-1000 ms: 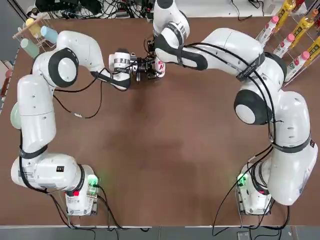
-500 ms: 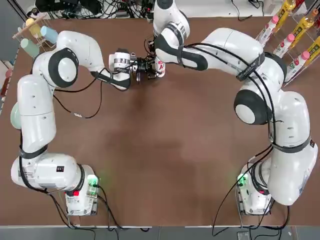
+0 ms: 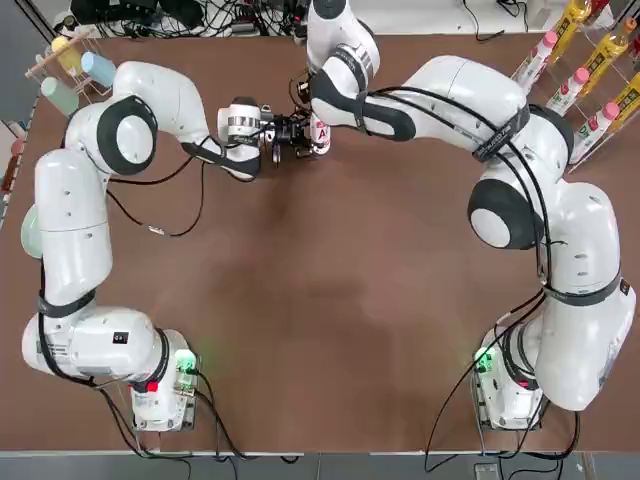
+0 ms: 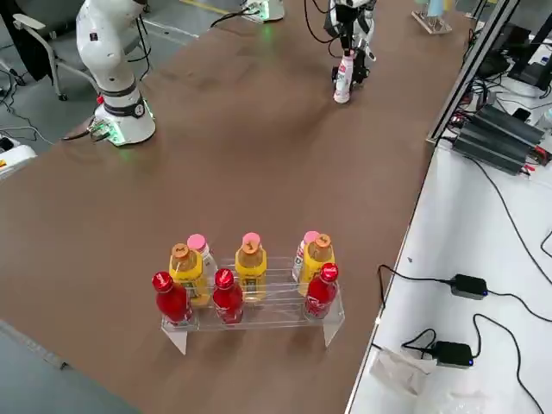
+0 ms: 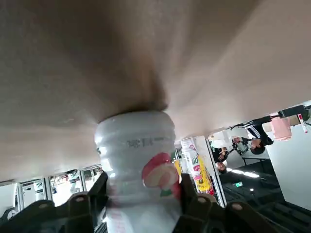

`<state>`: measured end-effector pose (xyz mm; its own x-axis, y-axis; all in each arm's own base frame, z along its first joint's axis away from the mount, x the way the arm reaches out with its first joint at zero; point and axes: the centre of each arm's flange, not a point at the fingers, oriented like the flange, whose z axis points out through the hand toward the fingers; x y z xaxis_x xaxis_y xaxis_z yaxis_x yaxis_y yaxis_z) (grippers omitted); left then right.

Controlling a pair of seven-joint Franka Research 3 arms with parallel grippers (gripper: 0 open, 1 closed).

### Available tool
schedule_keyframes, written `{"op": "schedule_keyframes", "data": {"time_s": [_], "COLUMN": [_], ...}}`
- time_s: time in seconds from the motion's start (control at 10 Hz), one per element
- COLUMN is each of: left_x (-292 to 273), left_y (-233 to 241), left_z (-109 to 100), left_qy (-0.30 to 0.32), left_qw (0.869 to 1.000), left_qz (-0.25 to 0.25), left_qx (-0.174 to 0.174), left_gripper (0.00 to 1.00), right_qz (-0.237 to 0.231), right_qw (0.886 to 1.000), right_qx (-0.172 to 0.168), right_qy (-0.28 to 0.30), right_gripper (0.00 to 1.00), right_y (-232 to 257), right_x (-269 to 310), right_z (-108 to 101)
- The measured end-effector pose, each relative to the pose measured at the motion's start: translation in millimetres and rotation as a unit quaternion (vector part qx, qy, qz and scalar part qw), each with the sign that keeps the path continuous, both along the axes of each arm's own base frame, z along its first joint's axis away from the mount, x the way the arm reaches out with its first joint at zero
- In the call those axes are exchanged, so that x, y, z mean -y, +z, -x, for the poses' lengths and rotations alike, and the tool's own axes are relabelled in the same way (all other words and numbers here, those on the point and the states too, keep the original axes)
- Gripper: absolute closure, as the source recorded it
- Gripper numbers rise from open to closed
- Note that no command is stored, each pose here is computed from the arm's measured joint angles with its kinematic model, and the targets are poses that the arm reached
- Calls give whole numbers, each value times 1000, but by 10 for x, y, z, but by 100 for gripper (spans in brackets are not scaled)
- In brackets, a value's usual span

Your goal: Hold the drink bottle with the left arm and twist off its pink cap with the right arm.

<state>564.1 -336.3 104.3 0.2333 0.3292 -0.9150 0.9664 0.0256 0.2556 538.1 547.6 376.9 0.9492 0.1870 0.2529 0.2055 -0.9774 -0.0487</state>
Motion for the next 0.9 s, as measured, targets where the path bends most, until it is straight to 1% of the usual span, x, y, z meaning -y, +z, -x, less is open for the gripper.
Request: {"op": "schedule_keyframes", "data": {"time_s": [0.3, 0.5, 0.7, 0.8, 0.9], "left_x": [-2, -9, -8, -1, 1], "left_y": [-1, -2, -2, -1, -3], "left_z": [-8, -19, -19, -18, -20], "left_qy": [1, 1, 1, 1, 1], "left_qw": [1000, 1000, 1000, 1000, 1000], "left_qz": [0, 1, 1, 1, 1], "left_qx": [0, 0, 0, 1, 1], "left_gripper": [38, 38, 38, 38, 38], "right_qz": [1, -1, -1, -1, -1], "right_qw": [1000, 1000, 1000, 1000, 1000], "right_qx": [1, 4, 4, 3, 3], "right_qy": [0, 0, 0, 1, 1], "right_gripper": [57, 62, 61, 52, 37], "right_y": [6, 35, 36, 30, 26], "right_x": [1, 0, 0, -5, -12], "right_z": [-3, -10, -11, -6, 1]}}
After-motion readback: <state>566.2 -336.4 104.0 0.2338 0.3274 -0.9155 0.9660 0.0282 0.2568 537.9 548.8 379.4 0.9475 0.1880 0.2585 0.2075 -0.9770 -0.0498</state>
